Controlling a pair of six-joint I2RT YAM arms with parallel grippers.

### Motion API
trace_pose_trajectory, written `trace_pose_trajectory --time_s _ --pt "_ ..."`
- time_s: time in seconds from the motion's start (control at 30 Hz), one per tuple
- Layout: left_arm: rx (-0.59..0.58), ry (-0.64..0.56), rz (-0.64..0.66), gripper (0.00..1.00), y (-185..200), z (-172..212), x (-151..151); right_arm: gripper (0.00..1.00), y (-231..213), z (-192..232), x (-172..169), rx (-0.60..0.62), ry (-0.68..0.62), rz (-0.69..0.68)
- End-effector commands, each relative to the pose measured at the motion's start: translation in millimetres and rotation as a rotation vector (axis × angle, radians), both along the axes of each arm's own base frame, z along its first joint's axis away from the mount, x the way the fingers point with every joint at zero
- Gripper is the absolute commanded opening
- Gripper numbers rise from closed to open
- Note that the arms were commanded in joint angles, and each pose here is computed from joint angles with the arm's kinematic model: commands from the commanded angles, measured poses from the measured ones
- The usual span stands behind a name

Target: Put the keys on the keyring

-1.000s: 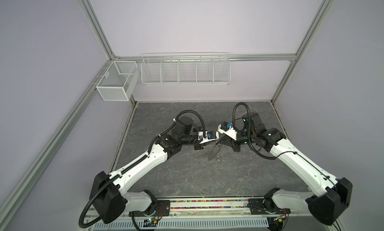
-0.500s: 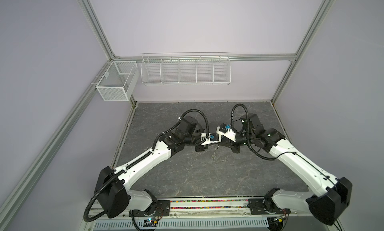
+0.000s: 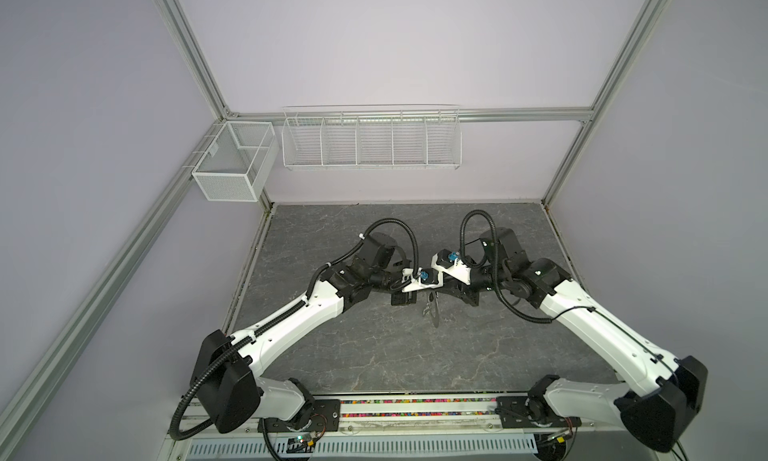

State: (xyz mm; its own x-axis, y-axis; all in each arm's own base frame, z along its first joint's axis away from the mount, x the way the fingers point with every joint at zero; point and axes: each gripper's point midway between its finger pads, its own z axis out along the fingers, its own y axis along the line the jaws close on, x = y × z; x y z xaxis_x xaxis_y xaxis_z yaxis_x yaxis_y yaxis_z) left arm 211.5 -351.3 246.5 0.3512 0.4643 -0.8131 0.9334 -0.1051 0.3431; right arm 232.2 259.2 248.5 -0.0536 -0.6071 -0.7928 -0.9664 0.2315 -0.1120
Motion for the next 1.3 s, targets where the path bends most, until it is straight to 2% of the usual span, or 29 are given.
trace_pose_trajectory --time_s 0.0,0.23,0.43,0.73,0.9,1.03,1.27 --pt "-0.068 0.023 0.028 0.00 0 13 -1 0.35 -9 13 7 0.024 -0.109 -0.057" --pt "-0.191 0.044 0.098 0.00 5 29 8 0.35 -18 10 6 0.067 -0.100 -0.128" --pt "-0.281 0.064 0.111 0.00 5 43 9 0.34 -12 11 5 0.121 -0.083 -0.128" --pt "-0.314 0.074 0.111 0.00 4 48 9 0.28 -6 23 7 0.132 -0.136 -0.095" --pt "-0.321 0.074 0.109 0.00 3 49 9 0.21 -4 17 6 0.100 -0.122 -0.068" --pt "-0.320 0.083 0.102 0.00 2 48 8 0.20 -1 19 6 0.106 -0.130 -0.059" --pt "-0.313 0.086 0.114 0.00 2 46 10 0.11 -1 21 9 0.100 -0.150 -0.067"
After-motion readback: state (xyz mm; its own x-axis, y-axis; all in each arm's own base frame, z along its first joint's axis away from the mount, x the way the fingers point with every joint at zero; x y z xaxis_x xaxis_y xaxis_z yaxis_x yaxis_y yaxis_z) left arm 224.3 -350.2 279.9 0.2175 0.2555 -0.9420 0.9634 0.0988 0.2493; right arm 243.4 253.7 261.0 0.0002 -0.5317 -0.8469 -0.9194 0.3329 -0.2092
